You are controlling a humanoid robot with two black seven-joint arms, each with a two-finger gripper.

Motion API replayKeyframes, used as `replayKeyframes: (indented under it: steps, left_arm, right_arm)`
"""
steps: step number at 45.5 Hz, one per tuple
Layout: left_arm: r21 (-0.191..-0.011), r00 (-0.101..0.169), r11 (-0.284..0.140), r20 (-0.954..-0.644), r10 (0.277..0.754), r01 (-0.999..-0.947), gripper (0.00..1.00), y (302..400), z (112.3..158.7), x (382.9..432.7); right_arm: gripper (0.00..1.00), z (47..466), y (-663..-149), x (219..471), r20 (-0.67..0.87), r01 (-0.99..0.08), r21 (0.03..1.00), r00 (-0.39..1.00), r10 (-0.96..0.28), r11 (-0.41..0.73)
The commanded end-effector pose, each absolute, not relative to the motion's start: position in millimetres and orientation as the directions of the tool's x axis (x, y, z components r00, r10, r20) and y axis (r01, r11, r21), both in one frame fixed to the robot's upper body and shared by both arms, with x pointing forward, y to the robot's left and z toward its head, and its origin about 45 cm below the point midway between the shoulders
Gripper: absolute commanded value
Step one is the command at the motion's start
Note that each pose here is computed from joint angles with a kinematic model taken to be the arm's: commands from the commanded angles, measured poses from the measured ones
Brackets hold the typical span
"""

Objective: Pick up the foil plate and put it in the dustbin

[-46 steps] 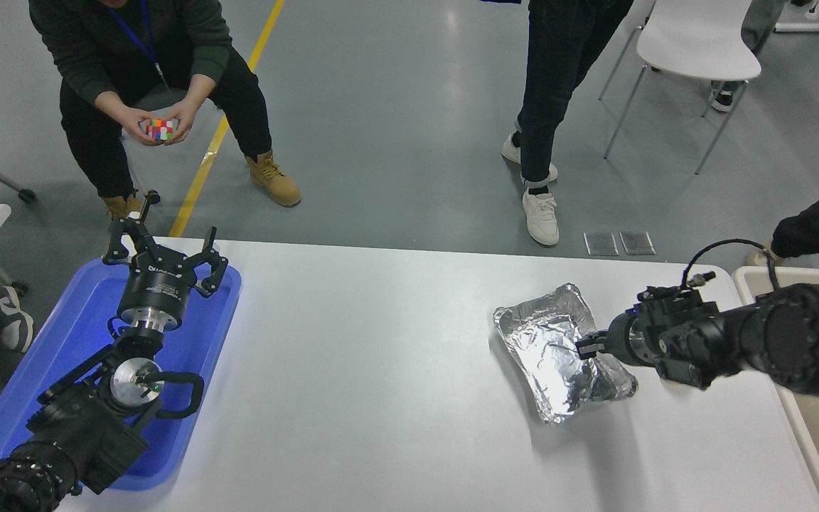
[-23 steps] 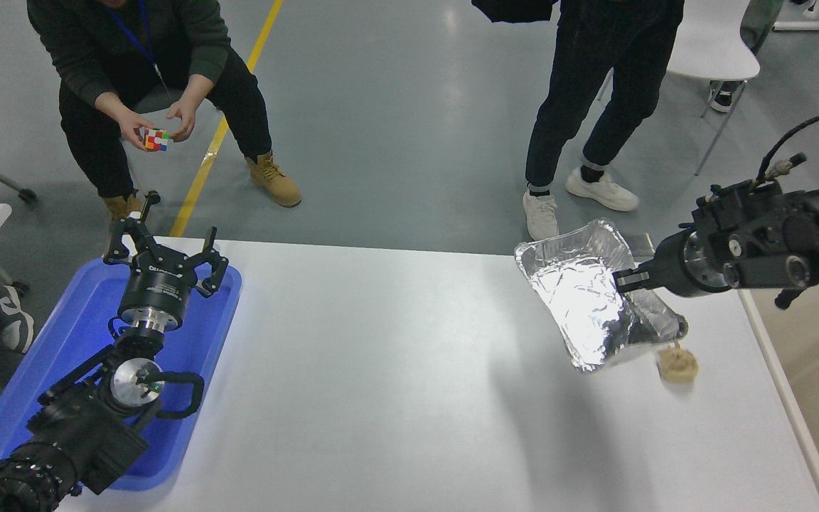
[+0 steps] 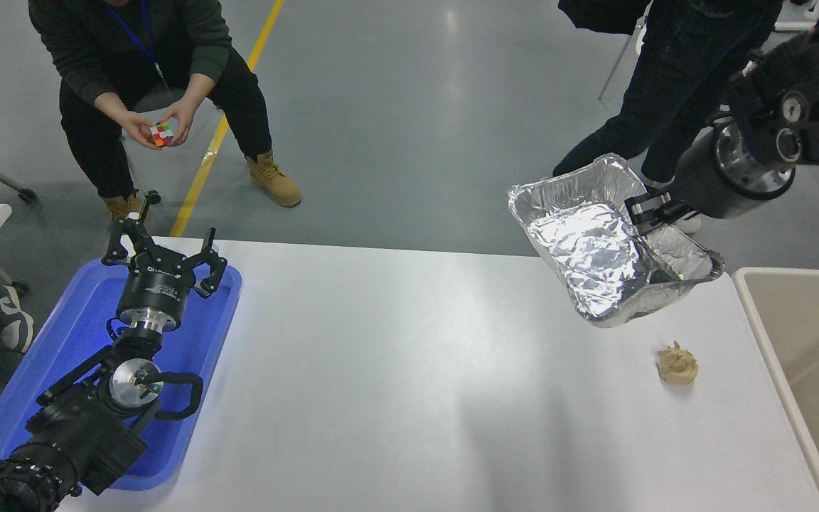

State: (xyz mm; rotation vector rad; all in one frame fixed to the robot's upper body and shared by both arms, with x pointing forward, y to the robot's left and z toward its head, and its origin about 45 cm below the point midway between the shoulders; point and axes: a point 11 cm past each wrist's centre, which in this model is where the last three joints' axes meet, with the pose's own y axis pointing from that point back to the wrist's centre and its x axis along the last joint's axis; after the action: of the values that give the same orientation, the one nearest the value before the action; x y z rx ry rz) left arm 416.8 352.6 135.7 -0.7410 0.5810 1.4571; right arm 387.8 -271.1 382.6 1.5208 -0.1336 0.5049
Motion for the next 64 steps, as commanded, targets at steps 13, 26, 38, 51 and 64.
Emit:
replayKeyframes:
  steps: [13,26,38,51,64]
  left_arm:
    - [-0.094,0.049,-0.033,-0.748,0.662,-0.995,1.0,352.7,135.7,416.7]
    - [-0.096,0.05,-0.032,-0.747,0.663,-0.9949,1.0,352.4,136.3,417.2]
    - [-0.096,0.05,-0.033,-0.748,0.662,-0.9949,1.0,352.6,136.3,417.2]
    - [-0.096,0.05,-0.032,-0.747,0.663,-0.9949,1.0,352.4,136.3,417.2]
    - [-0.097,0.051,-0.033,-0.748,0.662,-0.9947,1.0,352.4,137.0,417.7]
  right_arm:
    - [0.0,398.9,-342.8,374.2,0.369,-0.369,0.929,0.93,-0.009,-0.04]
    - [0.0,390.4,-485.4,367.4,0.406,-0.389,0.914,0.876,-0.258,0.118]
    - [0.0,371.4,-579.4,351.7,0.481,-0.411,0.876,0.78,-0.4,0.251]
    - [0.0,337.7,-646.1,328.5,0.561,-0.417,0.826,0.676,-0.479,0.38]
    - [0.0,296.1,-676.0,303.1,0.599,-0.388,0.793,0.637,-0.485,0.47]
